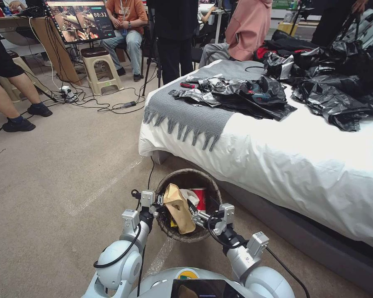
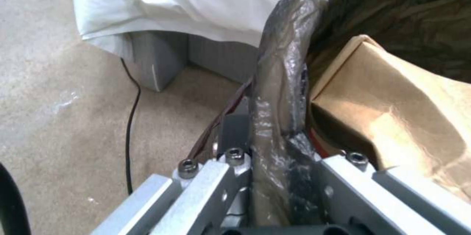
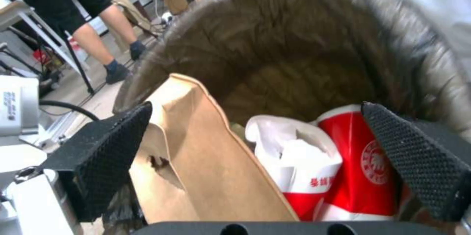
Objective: Pick up the trash bin, then pick up the garbage from the floor and place it into the trash bin.
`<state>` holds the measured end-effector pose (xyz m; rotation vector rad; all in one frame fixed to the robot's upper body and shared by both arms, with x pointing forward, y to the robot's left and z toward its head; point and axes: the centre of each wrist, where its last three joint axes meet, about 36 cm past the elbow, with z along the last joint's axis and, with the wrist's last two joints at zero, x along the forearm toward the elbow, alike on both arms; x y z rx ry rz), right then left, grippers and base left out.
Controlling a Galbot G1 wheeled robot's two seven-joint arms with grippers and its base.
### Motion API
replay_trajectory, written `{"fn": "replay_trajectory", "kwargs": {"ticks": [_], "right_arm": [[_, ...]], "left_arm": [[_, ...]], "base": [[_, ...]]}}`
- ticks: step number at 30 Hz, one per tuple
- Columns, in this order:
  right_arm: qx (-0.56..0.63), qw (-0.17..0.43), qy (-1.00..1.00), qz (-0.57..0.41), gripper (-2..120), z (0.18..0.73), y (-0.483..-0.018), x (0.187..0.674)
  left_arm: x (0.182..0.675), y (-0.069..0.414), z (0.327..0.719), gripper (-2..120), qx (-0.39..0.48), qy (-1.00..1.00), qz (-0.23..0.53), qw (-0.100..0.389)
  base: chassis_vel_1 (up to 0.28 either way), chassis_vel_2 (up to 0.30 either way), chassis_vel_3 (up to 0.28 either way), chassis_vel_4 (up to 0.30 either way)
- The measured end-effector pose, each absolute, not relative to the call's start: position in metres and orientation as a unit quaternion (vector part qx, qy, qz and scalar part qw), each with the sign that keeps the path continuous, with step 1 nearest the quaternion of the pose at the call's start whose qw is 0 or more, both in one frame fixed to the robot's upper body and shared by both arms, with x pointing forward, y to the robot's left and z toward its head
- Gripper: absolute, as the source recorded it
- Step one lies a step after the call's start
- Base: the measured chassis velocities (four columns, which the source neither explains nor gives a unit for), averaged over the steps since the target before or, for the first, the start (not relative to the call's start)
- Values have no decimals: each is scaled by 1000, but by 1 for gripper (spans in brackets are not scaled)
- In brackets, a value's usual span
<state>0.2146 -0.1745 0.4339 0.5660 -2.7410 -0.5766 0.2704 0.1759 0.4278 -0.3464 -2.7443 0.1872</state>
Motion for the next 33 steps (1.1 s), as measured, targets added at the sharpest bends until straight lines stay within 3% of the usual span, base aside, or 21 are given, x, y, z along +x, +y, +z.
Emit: {"fn": "replay_trajectory", "kwargs": {"ticks": [17,21,24,26,33], "right_arm": [[154,58,-970,-178,100,452,-184,210],[107,-29,-988,-105,100,452,-190,207],[91,-60,-992,-66,100,449,-192,207],[62,-107,-992,9,100,437,-200,210],[25,-126,-991,45,100,419,-210,217]], "left_arm": [[275,181,421,0,-115,-973,69,188],[275,184,421,0,-112,-974,69,187],[276,185,421,0,-111,-974,69,186],[275,187,423,0,-110,-975,69,183],[274,189,427,0,-106,-976,67,177]], "base": [[0,0,0,0],[0,0,0,0],[0,0,0,0],[0,0,0,0],[0,0,0,0]]}}
